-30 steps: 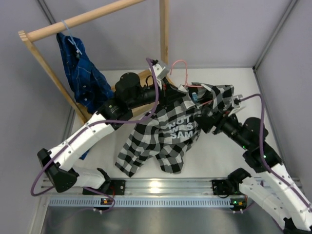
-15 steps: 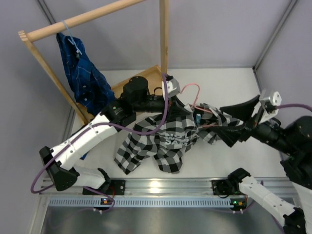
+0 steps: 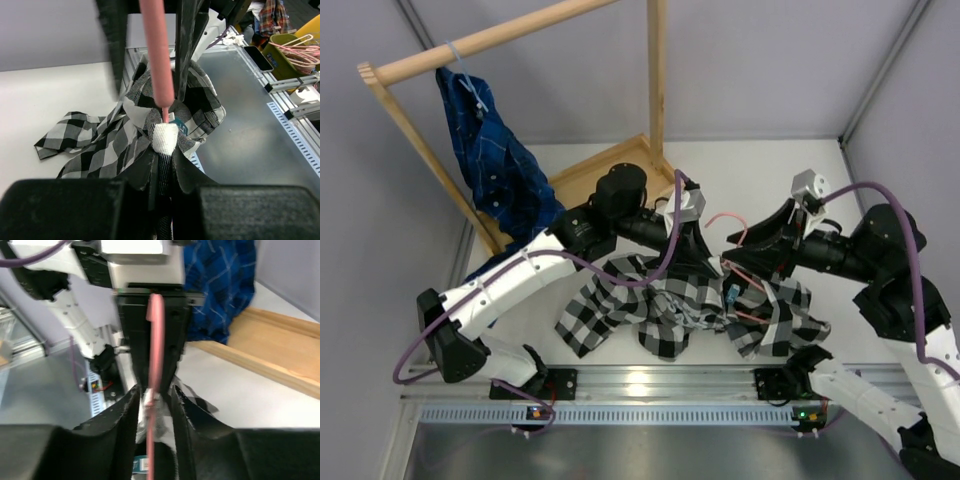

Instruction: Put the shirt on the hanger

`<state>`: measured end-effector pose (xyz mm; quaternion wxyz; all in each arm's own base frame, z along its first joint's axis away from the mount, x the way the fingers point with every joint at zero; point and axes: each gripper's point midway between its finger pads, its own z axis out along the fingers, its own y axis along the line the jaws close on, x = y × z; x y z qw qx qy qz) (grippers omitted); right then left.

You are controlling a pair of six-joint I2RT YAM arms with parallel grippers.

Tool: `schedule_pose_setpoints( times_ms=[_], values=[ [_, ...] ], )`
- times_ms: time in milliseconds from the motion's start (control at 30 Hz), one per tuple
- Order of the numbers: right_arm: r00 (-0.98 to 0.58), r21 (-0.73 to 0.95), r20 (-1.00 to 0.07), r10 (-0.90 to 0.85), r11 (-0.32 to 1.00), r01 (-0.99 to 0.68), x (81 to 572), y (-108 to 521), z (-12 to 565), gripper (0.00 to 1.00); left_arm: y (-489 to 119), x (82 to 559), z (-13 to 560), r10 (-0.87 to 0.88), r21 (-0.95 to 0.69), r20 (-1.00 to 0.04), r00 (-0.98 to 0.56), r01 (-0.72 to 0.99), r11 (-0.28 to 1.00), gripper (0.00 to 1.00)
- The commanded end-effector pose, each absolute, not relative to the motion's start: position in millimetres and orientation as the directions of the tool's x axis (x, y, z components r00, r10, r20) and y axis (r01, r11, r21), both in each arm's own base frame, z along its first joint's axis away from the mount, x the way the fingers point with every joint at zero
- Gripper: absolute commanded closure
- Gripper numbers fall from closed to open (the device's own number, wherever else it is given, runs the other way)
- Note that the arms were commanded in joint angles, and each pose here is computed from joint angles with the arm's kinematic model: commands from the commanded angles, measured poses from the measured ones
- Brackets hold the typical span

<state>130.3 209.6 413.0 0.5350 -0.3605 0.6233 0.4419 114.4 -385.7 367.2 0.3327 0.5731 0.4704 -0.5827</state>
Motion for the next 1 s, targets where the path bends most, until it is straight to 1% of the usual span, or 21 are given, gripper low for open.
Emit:
schedule_pose_setpoints(
  times_ms=[0,100,133,167,200,233,267,300,333,367,400,467,533,567,667,700,733,833,867,933,967],
  values=[
    [-0.041,0.067,-0.991,0.129,0.204,-0.977,103.0,215.7,448.8,0.72,-385.7,104.8,390.7,0.082,-0.106,-0.993,-0.08,0.909,-0.403,1.0],
    [-0.072,0.095,-0.988,0.139,0.168,-0.981,102.6,220.6,447.8,0.83,-387.8,111.2,395.0,0.071,-0.097,-0.995,-0.076,0.927,-0.362,1.0],
    [-0.082,0.104,-0.987,0.137,0.164,-0.981,103.2,221.9,447.0,0.89,-387.4,112.1,396.9,0.068,-0.092,-0.995,-0.073,0.931,-0.352,1.0],
    [-0.085,0.109,-0.987,0.139,0.173,-0.979,105.4,222.0,447.2,1.0,-387.7,114.3,399.9,0.06,-0.084,-0.996,-0.068,0.938,-0.337,1.0],
    [-0.086,0.112,-0.986,0.145,0.183,-0.977,106.4,221.3,448.4,1.0,-387.8,118.1,402.3,0.054,-0.081,-0.996,-0.068,0.948,-0.307,0.96],
    [-0.089,0.119,-0.984,0.152,0.201,-0.972,108.9,220.2,449.2,1.0,-388.3,133.1,408.8,0.036,-0.067,-0.997,-0.061,0.977,-0.201,0.92],
    [-0.086,0.124,-0.982,0.165,0.232,-0.965,113.4,218.3,450.7,1.0,-388.4,143.9,411.3,0.028,-0.067,-0.998,-0.064,0.99,-0.128,0.94],
    [-0.067,0.111,-0.981,0.184,0.243,-0.964,111.8,215.6,455.4,1.0,-386.8,152.8,415.1,0.017,-0.074,-0.997,-0.073,0.995,-0.061,0.9],
    [-0.067,0.12,-0.978,0.198,0.267,-0.956,114.4,213.4,457.5,1.0,-382.7,163.6,423.4,-0.01,-0.06,-0.998,-0.059,0.998,0.02,0.74],
    [-0.063,0.12,-0.976,0.208,0.278,-0.953,115.3,212.1,458.9,1.0,-379.9,164.7,427.5,-0.021,-0.053,-0.998,-0.052,0.998,0.039,0.71],
    [-0.057,0.12,-0.974,0.22,0.285,-0.951,114.1,210.1,461.8,1.0,-377.7,167.1,429.2,-0.03,-0.057,-0.998,-0.055,0.996,0.062,0.64],
    [-0.051,0.127,-0.97,0.239,0.318,-0.94,117.7,206.6,467.0,1.0,-366.7,175.4,445.9,-0.084,-0.049,-0.996,-0.036,0.987,0.153,0.02],
    [-0.037,0.135,-0.965,0.258,0.373,-0.918,125.0,200.9,470.0,1.0,-351.2,179.3,457.7,-0.118,-0.041,-0.993,-0.014,0.972,0.231,0.02],
    [-0.032,0.141,-0.963,0.267,0.402,-0.905,128.5,197.4,470.5,1.0,-339.7,194.8,462.0,-0.138,-0.051,-0.99,-0.003,0.938,0.343,0.02],
    [-0.01,0.165,-0.954,0.299,0.498,-0.851,138.8,183.0,474.2,1.0,-295.5,206.1,463.4,-0.198,-0.103,-0.98,0.004,0.844,0.527,0.02],
    [0.002,0.164,-0.952,0.307,0.516,-0.84,138.9,178.8,476.3,1.0,-274.0,220.9,458.7,-0.219,-0.139,-0.976,0.005,0.758,0.637,0.02],
    [0.012,0.174,-0.948,0.318,0.55,-0.817,143.1,173.3,479.2,1.0,-255.1,218.8,441.4,-0.231,-0.169,-0.973,-0.011,0.715,0.678,0.02],
    [0.024,0.189,-0.943,0.332,0.593,-0.783,146.6,164.1,483.3,1.0,-216.1,222.2,412.3,-0.303,-0.272,-0.952,-0.047,0.582,0.766,0.02],
    [0.033,0.188,-0.941,0.337,0.601,-0.777,145.6,161.1,488.5,1.0,-215.3,223.2,376.2,-0.293,-0.304,-0.95,-0.11,0.552,0.777,0.02],
    [0.03,0.2,-0.942,0.334,0.631,-0.749,149.6,155.7,490.7,1.0,-208.6,209.1,362.1,-0.322,-0.341,-0.937,-0.137,0.572,0.746,0.02],
    [0.027,0.206,-0.942,0.333,0.641,-0.74,151.4,154.4,491.1,1.0,-212.2,204.5,337.9,-0.316,-0.364,-0.93,-0.187,0.576,0.731,0.03]
  ],
)
